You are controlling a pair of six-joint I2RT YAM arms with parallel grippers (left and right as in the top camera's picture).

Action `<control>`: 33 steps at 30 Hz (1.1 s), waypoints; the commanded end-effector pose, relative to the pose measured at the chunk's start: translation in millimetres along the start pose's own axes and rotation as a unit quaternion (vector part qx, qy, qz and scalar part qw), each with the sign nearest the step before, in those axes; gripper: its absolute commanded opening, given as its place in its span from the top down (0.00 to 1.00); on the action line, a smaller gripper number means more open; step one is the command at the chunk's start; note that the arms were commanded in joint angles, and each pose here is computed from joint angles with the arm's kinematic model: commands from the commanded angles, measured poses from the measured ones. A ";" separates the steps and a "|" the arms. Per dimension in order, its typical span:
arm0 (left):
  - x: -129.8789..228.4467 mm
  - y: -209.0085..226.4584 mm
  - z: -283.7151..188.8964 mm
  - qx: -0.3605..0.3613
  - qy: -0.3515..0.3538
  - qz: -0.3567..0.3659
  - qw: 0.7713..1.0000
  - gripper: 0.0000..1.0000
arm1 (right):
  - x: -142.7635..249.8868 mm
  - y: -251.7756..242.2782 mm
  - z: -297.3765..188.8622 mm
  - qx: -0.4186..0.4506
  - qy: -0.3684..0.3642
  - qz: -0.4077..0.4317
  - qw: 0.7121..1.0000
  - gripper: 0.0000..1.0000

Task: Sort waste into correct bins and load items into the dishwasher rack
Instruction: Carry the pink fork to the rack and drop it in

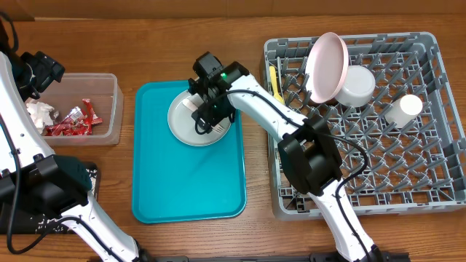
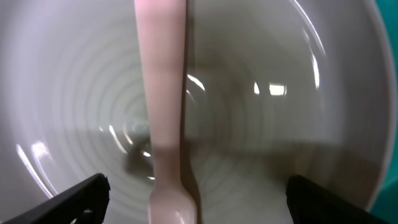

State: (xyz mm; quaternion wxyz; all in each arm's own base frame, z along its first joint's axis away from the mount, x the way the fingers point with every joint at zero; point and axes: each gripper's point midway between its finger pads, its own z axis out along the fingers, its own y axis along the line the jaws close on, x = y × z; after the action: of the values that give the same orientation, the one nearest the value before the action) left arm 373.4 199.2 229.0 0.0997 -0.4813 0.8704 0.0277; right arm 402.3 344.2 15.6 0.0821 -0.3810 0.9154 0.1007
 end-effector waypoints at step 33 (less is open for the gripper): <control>1.5 -2.1 -14.5 0.011 -0.015 0.013 1.000 0.00 | 32.9 27.5 57.8 0.056 0.054 -0.006 0.997 0.59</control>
State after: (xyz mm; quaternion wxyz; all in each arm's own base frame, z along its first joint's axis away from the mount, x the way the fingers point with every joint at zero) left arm 373.4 199.2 228.9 0.0994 -0.4813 0.8704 0.0277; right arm 385.1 374.0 8.6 0.1221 -0.3880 0.9120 0.0530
